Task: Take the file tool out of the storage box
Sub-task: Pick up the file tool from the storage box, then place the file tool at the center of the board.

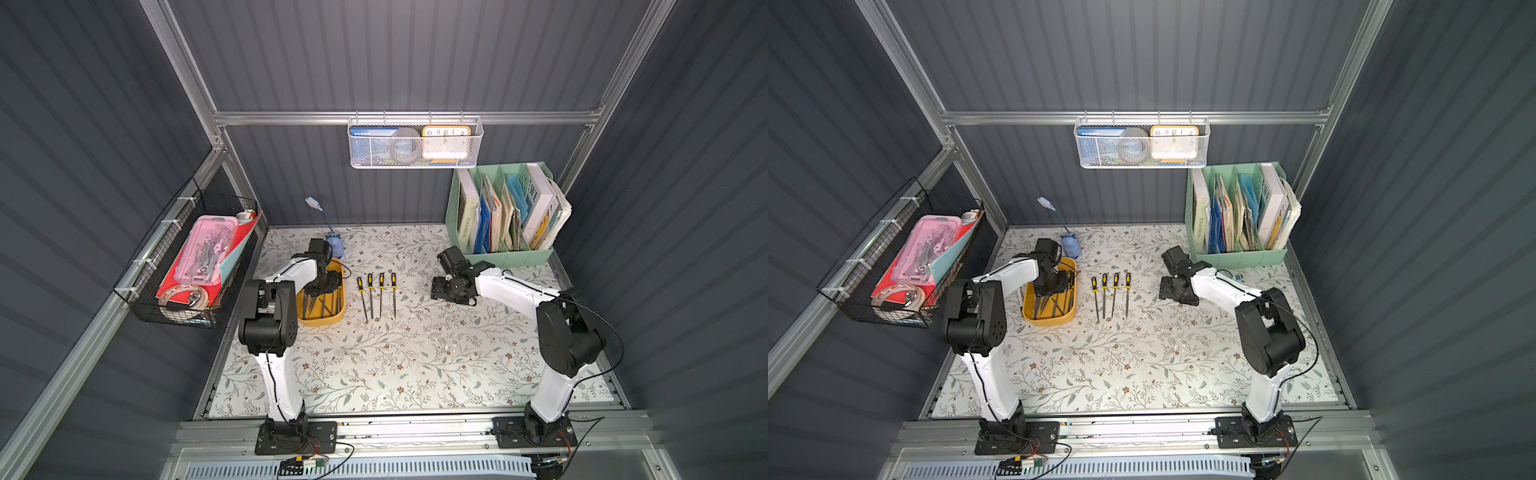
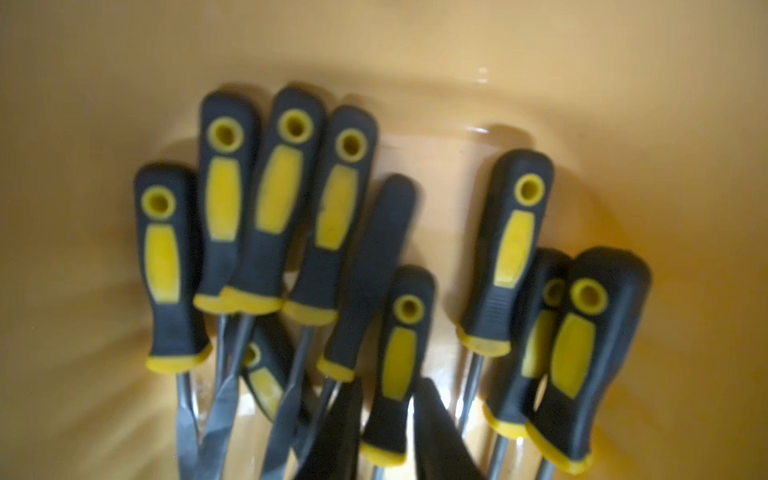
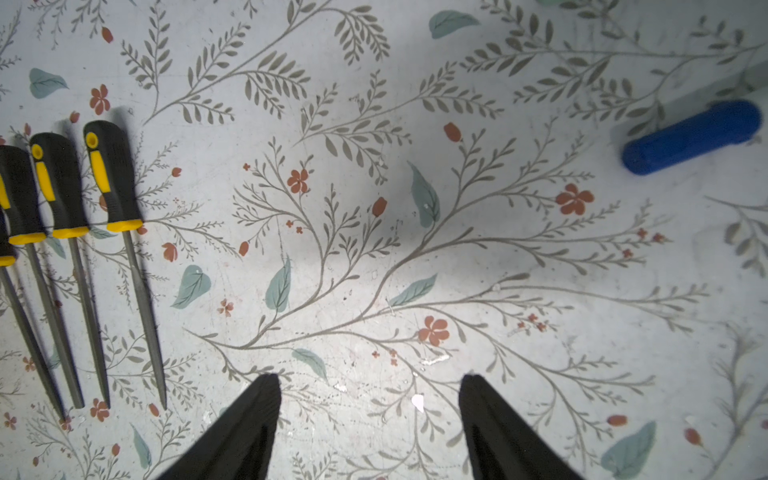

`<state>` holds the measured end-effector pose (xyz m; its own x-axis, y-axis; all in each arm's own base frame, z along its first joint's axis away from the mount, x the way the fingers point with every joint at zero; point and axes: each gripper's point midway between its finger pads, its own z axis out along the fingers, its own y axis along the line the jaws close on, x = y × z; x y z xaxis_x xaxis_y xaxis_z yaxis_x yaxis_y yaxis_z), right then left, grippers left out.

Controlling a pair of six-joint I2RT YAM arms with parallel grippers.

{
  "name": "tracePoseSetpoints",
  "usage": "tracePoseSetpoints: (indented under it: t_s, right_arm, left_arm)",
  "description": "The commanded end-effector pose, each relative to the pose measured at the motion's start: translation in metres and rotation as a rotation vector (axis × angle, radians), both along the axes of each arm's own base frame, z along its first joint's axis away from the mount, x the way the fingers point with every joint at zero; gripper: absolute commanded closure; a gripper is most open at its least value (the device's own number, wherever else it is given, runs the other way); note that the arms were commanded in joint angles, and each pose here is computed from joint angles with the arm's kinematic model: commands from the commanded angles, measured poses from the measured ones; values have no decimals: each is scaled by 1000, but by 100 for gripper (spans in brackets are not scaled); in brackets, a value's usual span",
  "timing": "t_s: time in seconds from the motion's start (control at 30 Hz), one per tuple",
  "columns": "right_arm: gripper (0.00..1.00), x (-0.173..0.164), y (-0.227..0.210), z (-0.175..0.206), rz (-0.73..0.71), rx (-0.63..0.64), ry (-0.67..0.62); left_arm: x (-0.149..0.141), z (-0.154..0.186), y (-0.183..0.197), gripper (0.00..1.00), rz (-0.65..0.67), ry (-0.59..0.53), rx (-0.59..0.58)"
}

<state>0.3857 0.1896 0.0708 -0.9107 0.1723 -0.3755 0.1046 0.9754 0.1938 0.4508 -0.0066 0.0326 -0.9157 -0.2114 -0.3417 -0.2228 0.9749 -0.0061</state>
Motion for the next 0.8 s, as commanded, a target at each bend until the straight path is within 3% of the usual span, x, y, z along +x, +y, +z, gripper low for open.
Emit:
tracePoseSetpoints:
  t_s: [0.0, 0.13, 0.27, 0.43, 0.6, 0.77]
  right_arm:
    - [26, -4, -3, -8, -8, -19, 21]
    - [27, -4, -4, -8, -11, -21, 22]
    - [27, -4, -4, -7, -16, -22, 17]
    - [27, -3, -3, -6, -16, -16, 14]
    - [26, -2, -3, -7, -27, -13, 14]
    - [27, -2, -4, -7, -35, -13, 7]
  left_arm:
    - [8, 4, 4, 83, 13, 4, 20]
    - [16, 11, 6, 99, 12, -6, 34]
    - [28, 40, 8, 100, 26, -60, 45]
    - [48, 105, -1, 100, -1, -154, 7]
    - [65, 149, -51, 100, -79, -234, -61]
    - [76, 147, -140, 100, -169, -261, -203]
